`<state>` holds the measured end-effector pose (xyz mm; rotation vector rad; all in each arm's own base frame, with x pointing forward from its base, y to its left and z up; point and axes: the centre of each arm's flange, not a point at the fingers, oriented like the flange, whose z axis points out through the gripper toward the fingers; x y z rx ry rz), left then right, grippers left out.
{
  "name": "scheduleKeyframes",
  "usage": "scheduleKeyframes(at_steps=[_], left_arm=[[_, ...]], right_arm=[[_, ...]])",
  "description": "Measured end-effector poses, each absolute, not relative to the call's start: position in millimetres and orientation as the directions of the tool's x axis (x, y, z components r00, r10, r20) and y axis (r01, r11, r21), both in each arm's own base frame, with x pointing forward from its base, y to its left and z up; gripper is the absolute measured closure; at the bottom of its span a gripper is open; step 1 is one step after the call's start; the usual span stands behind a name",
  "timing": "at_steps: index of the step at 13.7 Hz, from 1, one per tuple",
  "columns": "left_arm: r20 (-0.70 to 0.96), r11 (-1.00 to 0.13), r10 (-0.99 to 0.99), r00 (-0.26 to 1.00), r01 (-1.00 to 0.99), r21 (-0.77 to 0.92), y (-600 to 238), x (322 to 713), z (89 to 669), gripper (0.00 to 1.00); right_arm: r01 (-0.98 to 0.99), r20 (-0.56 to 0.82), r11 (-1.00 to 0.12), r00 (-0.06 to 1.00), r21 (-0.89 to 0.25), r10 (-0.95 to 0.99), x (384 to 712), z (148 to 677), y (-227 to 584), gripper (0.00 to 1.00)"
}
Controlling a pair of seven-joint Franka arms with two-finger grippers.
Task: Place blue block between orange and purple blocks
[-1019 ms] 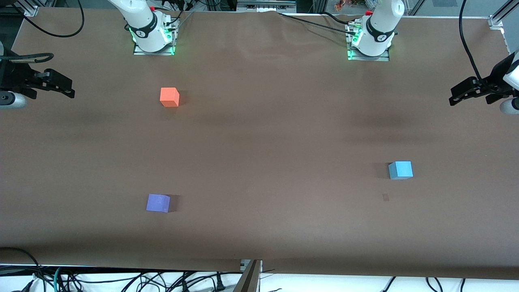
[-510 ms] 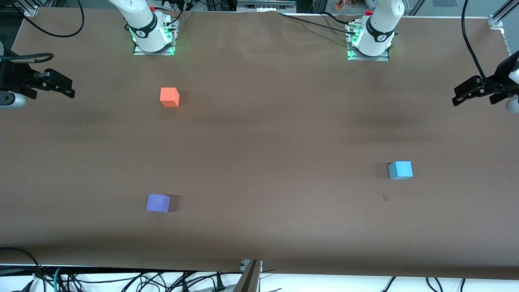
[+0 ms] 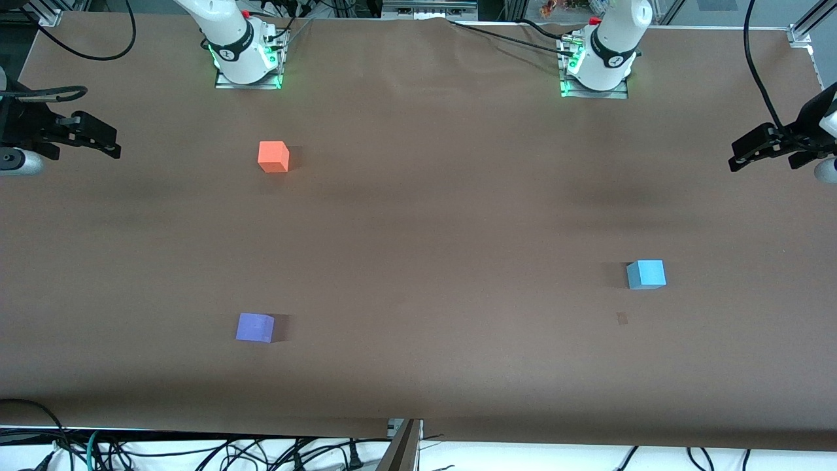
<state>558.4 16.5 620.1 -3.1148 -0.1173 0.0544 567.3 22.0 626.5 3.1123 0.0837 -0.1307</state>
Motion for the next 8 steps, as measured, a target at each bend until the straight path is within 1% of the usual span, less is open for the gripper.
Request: scheduleKeyframes(at_steps=[8], left_arm=[[-0.05, -0.997, 0.08, 0.996, 0.078, -0.026, 17.0, 557.2, 617.8, 0.0]], right_arm=[[0.055, -0.086, -0.998, 0.995, 0.023, 0.053, 567.7, 625.7, 22.0, 0.0]])
